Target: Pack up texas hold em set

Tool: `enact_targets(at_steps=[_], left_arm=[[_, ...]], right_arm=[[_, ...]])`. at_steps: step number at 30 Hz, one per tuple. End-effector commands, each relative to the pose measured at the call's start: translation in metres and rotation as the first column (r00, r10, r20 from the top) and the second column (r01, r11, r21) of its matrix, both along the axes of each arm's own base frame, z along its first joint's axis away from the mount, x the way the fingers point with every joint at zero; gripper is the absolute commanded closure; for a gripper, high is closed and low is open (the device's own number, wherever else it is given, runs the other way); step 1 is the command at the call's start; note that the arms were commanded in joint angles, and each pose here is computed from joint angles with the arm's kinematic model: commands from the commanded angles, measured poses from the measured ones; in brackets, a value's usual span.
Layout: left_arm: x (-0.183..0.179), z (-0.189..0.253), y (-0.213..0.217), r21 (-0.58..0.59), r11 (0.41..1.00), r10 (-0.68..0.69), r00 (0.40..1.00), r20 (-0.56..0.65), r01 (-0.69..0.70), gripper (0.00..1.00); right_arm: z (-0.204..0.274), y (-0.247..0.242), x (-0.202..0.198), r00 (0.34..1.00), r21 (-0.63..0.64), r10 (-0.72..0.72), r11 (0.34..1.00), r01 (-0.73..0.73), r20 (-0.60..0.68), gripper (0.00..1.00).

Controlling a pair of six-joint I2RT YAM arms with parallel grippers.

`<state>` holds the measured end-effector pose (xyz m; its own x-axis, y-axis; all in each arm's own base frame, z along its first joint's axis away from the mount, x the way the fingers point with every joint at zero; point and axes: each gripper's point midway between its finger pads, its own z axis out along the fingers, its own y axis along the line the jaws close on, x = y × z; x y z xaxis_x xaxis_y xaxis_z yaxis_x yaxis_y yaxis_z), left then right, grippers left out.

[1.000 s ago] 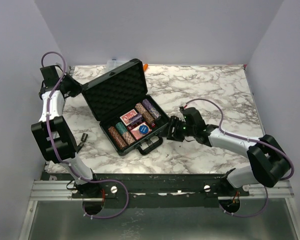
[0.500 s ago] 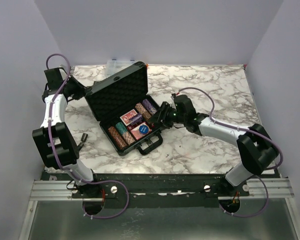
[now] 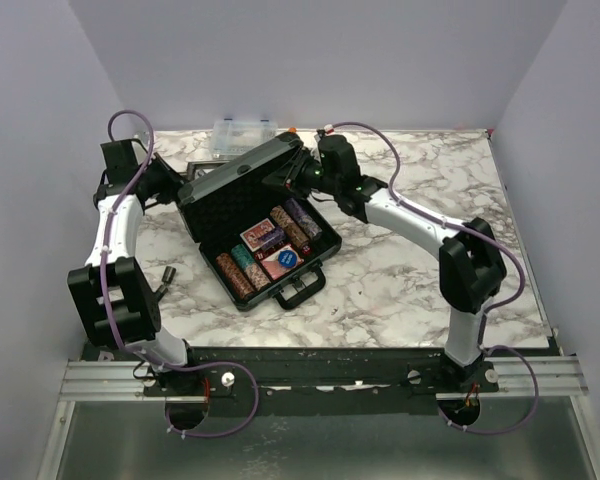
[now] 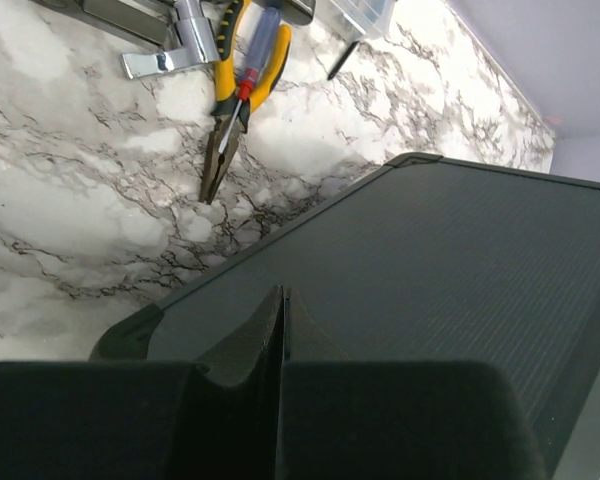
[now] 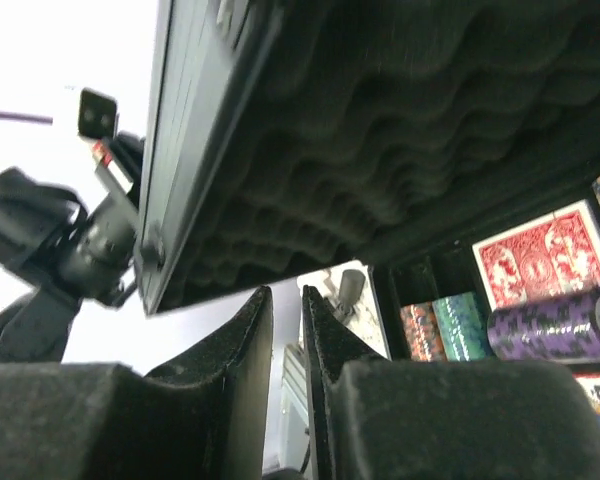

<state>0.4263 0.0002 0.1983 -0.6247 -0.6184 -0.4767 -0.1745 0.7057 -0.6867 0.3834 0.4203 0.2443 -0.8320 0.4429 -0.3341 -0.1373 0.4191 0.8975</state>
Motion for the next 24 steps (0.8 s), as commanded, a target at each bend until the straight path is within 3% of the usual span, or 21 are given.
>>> enact_targets(at_steps=[1, 15, 24], left_arm=[[-0.019, 0.011, -0.019, 0.005, 0.998, -0.068, 0.997, 0.026, 0.068, 1.00], [-0.051, 0.030, -0.043, 0.080, 0.990, -0.120, 0.988, 0.094, 0.113, 1.00], [-0.071, 0.043, -0.062, 0.136, 0.975, -0.196, 0.968, 0.155, 0.176, 1.00]], right_arm=[[-0.025, 0.012, 0.008, 0.997, -0.062, -0.007, 0.998, 0.002, -0.083, 0.80], [-0.012, -0.009, -0.014, 0.998, -0.055, -0.016, 0.998, 0.013, -0.056, 0.80], [-0.042, -0.048, -0.057, 0.995, -0.098, -0.030, 0.995, 0.021, -0.091, 0.79]])
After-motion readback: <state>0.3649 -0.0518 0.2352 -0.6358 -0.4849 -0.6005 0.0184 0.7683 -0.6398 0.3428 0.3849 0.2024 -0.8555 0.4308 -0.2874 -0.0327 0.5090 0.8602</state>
